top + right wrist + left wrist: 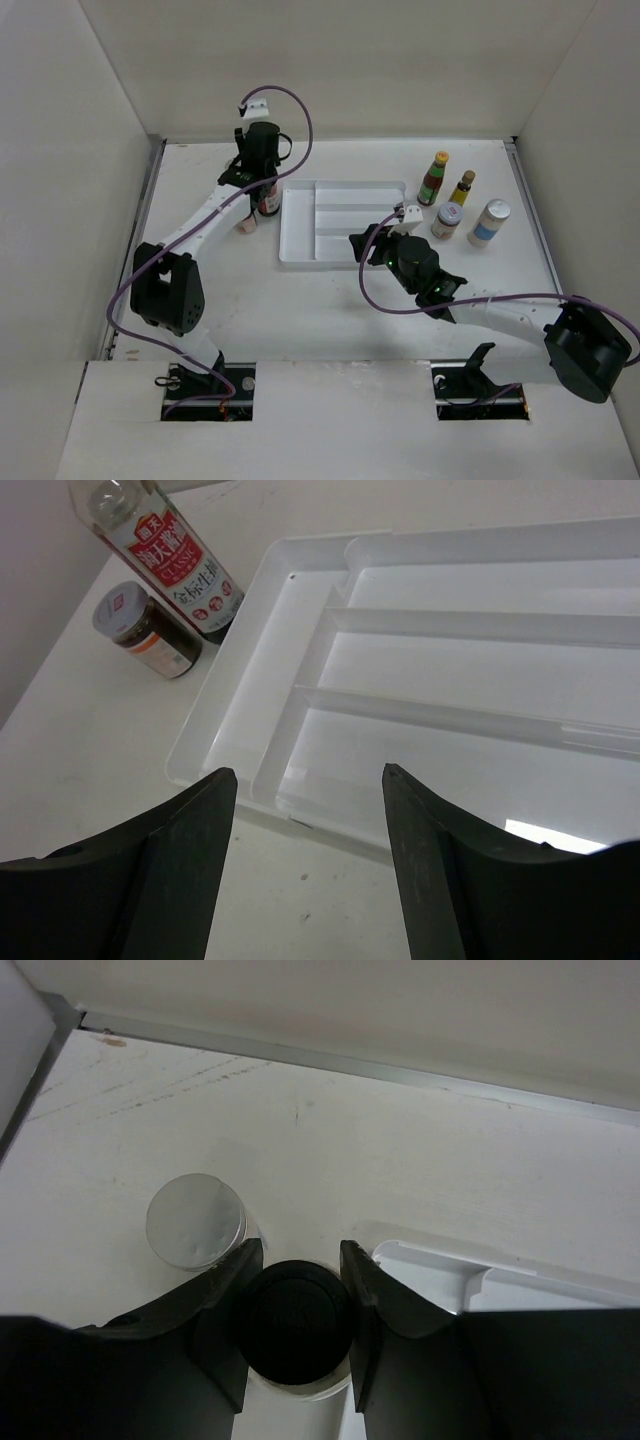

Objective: Organize the condiment bottles

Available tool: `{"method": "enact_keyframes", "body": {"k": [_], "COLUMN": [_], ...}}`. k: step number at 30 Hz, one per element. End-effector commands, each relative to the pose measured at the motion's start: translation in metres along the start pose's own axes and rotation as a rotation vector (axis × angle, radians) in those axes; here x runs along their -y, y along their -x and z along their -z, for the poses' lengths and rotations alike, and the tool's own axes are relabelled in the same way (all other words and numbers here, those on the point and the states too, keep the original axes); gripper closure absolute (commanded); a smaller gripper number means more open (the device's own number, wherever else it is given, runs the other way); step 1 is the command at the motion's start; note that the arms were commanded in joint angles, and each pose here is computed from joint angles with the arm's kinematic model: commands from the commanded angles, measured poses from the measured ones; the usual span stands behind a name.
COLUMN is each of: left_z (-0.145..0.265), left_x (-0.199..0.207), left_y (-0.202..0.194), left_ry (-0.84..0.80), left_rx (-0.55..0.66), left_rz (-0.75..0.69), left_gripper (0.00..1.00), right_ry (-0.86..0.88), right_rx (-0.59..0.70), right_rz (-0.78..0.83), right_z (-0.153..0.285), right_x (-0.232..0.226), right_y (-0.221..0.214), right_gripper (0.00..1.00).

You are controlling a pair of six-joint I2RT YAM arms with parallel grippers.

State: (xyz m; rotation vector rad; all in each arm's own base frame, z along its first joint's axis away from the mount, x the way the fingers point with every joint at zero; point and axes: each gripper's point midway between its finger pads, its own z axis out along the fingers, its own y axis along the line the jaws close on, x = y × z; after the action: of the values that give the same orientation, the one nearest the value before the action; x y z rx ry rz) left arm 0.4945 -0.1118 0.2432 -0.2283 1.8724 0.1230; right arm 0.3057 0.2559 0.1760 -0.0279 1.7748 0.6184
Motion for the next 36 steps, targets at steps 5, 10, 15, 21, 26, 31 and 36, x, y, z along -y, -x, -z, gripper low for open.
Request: {"method": "enact_keyframes", "body": {"k": [5,10,15,21,26,31,36], "left_z": [0.070,0.063,0.051,0.031,0.016,0.005,0.002], "left_x": [0.002,0.028,0.057,0.081,0.094,0.096,0.097], "left_y": [0.163,0.151,0.144,0.129,0.108,0.096,0.091], "left_ry": [-0.078,-0.113,-0.143,-0.160,-0.164,-0.158,-0.158], "left_rx": [0.357,0.334,0.315,0.285,0.253,0.243,0.243], "left_rz": [0.170,0.153,0.136,0.114,0.091,0.084,0.085], "left_gripper": [0.86,0.86,0.86,0.86,0.85,0.85,0.84], "right_ry": [0.030,0.025,0.028,0.026,0.023,0.022,0.019], "right_rx": [0.071,0.078,0.085,0.090,0.094,0.092,0.090], "right_rz": [-0.038,-0.042,-0.045,-0.049,-0.051,-0.051,-0.050], "right_z": [0.000,0.000,0.001,0.003,0.003,0.003,0.002], "right_x": [-0.006,-0.003,-0.004,-0.002,0.000,0.000,0.001], "right_y": [0.022,0.024,0.026,0.027,0.029,0.028,0.027], "right_gripper": [0.33,0.33,0.33,0.33,0.33,0.33,0.33]}}
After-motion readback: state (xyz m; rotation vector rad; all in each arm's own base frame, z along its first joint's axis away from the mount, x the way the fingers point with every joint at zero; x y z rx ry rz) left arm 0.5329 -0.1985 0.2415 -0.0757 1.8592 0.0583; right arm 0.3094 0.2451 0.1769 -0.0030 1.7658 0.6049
